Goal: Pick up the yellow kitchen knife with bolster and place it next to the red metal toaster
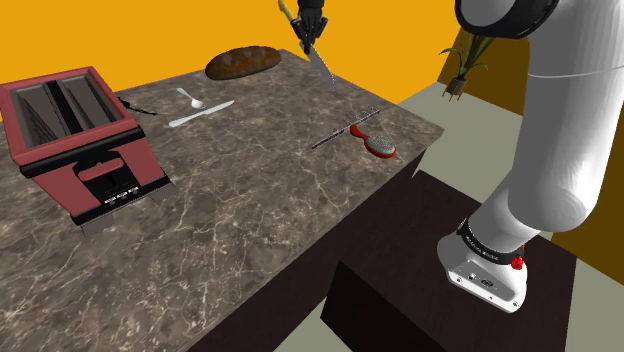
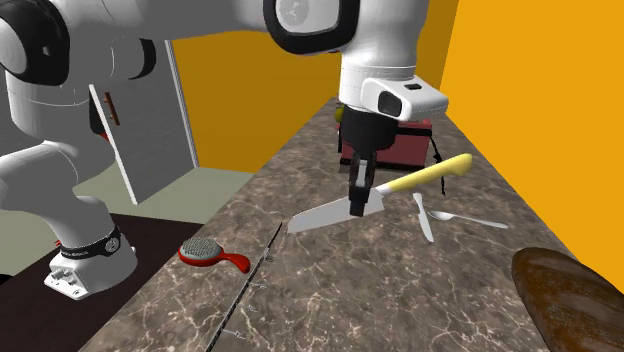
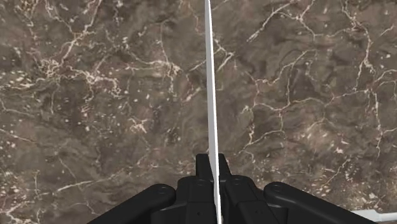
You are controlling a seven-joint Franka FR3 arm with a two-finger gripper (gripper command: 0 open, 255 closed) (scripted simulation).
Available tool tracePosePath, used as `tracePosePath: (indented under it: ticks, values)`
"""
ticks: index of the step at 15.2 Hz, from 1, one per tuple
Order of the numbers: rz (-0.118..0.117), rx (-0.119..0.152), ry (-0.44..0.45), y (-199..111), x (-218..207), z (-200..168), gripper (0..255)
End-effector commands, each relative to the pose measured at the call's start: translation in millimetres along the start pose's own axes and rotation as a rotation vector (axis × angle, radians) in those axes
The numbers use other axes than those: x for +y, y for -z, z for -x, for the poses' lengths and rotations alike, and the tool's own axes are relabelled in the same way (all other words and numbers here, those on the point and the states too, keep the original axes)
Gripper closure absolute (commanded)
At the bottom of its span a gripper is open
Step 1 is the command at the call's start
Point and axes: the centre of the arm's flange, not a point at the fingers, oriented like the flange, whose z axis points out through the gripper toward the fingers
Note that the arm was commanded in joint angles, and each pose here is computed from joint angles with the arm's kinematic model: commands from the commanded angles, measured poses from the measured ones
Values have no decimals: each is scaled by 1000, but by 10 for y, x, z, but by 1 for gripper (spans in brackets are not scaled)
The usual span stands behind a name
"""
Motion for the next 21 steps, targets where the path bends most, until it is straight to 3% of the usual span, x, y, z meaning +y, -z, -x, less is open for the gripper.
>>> tracePosePath:
  ticks: [1, 18, 21]
  values:
    - [0, -1, 0, 114, -1, 8, 255]
    - [0, -1, 0, 976, -31, 40, 255]
    - [0, -1, 0, 958, -388, 211, 255]
